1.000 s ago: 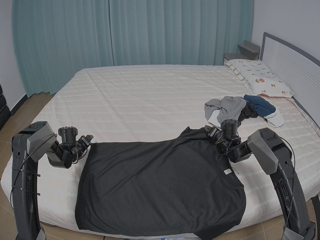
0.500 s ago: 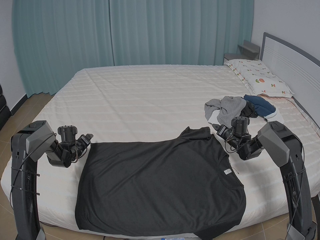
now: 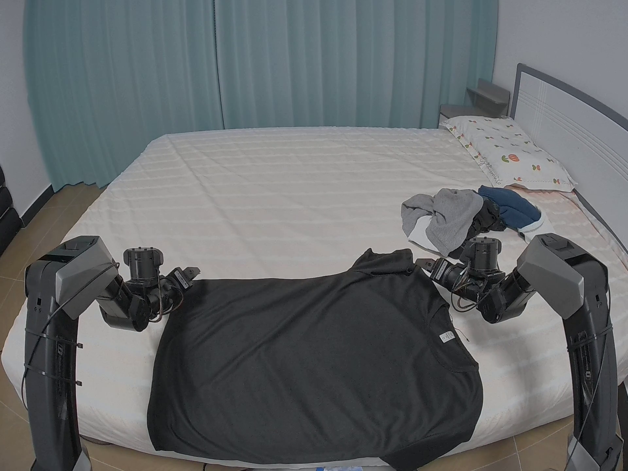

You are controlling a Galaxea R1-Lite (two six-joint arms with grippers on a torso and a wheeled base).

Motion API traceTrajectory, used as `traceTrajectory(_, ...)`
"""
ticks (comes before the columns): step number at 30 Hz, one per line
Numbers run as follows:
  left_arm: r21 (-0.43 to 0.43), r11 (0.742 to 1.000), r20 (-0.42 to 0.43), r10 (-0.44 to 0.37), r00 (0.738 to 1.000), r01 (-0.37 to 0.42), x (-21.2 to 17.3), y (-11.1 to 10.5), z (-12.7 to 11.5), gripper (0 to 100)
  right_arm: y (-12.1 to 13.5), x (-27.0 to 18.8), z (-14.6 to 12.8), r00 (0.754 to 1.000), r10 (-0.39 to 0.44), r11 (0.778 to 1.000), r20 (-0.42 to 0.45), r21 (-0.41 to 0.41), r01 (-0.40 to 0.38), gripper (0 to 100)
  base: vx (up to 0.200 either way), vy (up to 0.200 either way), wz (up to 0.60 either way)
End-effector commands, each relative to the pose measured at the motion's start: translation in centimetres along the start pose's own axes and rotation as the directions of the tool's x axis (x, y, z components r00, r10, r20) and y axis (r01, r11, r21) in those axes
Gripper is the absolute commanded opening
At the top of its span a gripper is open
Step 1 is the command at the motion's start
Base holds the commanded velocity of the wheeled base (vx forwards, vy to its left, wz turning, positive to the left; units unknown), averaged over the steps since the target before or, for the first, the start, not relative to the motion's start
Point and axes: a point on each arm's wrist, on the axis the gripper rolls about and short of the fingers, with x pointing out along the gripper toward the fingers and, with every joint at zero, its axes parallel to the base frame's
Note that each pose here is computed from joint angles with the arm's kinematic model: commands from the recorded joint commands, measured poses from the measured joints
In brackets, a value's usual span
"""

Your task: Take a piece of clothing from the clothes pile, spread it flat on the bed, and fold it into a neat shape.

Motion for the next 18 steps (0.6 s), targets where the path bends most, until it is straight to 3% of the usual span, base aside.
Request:
traceTrajectory(1,0.005,1.000,-0.009,-0.011,1.000,0.011,0.0,-0.4,-0.3,100,0.2,-0.2,0.1,1.000,0.003,1.000,-0.001,-0.001,-0.003,100,0.000,0.000,0.00)
traceTrajectory(6,0.006,1.000,-0.012,-0.012,1.000,0.012,0.0,-0.5,-0.4,100,0.1,-0.1,-0.6,1.000,0.012,1.000,-0.026,-0.001,-0.012,100,0.000,0.000,0.00)
traceTrajectory(7,0.006,1.000,-0.012,-0.012,1.000,0.012,0.0,-0.5,-0.4,0,0.0,-0.1,-0.7,0.999,0.015,1.000,-0.032,0.000,-0.015,100,0.000,0.000,0.00)
traceTrajectory(14,0.006,1.000,-0.001,-0.016,1.000,0.016,0.0,-0.5,-0.3,0,-0.2,0.0,-1.3,0.999,0.013,1.000,-0.049,-0.005,-0.013,100,0.000,0.000,0.00)
traceTrajectory(15,0.006,1.000,0.002,-0.013,1.000,0.013,0.0,-0.5,-0.3,0,-0.4,0.1,-1.6,0.998,0.009,1.000,-0.055,-0.016,-0.010,0,0.000,0.000,0.00)
traceTrajectory(18,0.005,1.000,0.008,-0.010,1.000,0.010,0.0,-0.6,-0.2,0,-0.8,0.3,-2.0,0.998,0.000,0.999,-0.065,-0.036,-0.002,0,0.000,0.000,0.00)
